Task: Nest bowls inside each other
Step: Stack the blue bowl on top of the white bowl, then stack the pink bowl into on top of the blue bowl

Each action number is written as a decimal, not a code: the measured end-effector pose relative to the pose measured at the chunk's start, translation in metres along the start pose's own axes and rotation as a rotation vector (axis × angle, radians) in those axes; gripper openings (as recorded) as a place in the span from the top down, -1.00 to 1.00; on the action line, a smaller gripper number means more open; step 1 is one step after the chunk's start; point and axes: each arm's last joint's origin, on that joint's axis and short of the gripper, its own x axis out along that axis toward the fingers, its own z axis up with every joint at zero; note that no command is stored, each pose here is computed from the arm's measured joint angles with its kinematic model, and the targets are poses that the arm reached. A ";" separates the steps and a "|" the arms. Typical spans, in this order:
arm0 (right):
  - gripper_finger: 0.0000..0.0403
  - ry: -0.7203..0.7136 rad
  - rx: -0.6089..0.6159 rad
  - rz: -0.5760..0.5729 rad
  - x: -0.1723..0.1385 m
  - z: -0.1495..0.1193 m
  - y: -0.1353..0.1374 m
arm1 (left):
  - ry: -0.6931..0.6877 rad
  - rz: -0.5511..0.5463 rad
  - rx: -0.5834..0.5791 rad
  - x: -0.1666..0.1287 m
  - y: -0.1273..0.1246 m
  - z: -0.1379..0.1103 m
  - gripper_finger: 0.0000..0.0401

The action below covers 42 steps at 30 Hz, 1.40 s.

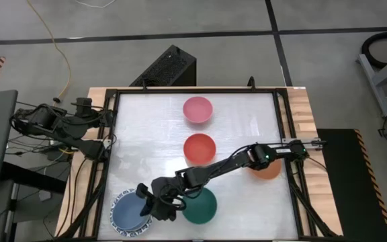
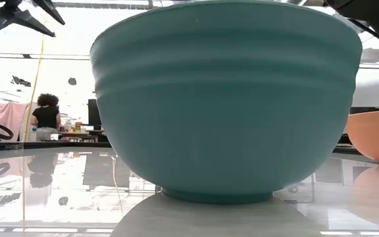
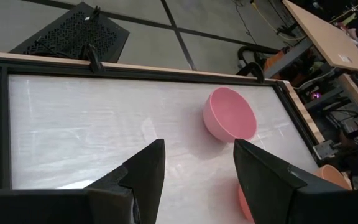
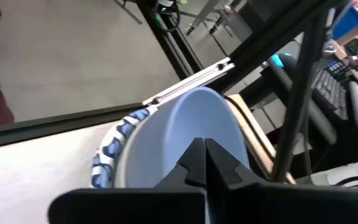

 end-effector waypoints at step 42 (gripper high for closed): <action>0.67 1.033 0.999 -0.369 -0.270 -0.103 -0.131 | 0.104 -0.029 0.010 0.000 -0.001 -0.003 0.10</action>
